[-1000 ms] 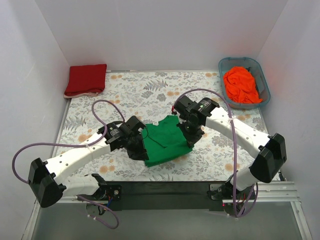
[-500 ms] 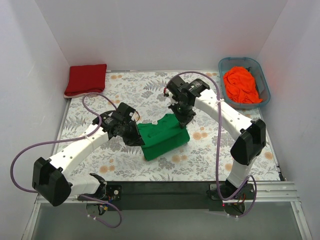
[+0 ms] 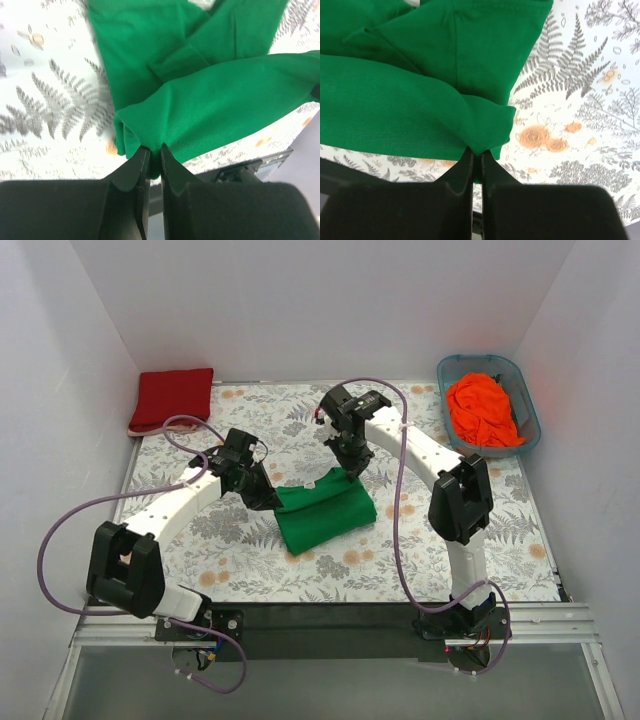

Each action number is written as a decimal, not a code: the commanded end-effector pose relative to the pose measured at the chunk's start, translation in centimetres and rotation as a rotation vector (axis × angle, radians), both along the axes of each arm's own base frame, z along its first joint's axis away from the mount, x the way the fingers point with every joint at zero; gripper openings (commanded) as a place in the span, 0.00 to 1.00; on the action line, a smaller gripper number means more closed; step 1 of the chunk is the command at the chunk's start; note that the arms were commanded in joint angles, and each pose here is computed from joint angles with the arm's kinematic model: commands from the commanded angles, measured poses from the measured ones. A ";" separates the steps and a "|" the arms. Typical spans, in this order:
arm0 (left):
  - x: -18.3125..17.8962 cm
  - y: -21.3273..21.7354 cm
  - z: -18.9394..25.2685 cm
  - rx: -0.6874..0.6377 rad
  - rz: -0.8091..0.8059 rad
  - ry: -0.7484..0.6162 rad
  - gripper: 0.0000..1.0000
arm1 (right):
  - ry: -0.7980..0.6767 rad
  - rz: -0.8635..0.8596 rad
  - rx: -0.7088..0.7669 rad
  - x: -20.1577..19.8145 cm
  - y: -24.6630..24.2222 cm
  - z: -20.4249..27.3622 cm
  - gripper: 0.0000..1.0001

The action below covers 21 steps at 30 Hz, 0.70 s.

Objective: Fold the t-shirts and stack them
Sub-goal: Fold the tshirt

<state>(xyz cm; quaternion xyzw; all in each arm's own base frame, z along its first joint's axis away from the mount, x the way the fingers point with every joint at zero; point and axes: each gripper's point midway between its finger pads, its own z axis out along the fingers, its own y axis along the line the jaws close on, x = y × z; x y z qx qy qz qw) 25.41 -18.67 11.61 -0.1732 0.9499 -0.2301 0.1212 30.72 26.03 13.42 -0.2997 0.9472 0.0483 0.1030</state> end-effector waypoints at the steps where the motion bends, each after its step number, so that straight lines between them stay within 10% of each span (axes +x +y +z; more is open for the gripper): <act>1: 1.7 0.5 -1.5 0.020 -0.010 -0.036 0.00 | -0.096 -0.011 0.033 3.6 0.7 -0.3 0.01; 17: 4.2 1.2 -6.6 0.089 0.029 -0.039 0.01 | -0.099 -0.129 0.057 6.2 -1.7 -6.3 0.08; 21: 5.0 1.4 -5.6 0.096 0.041 -0.090 0.39 | -0.118 -0.160 0.077 6.4 -1.6 -5.5 0.25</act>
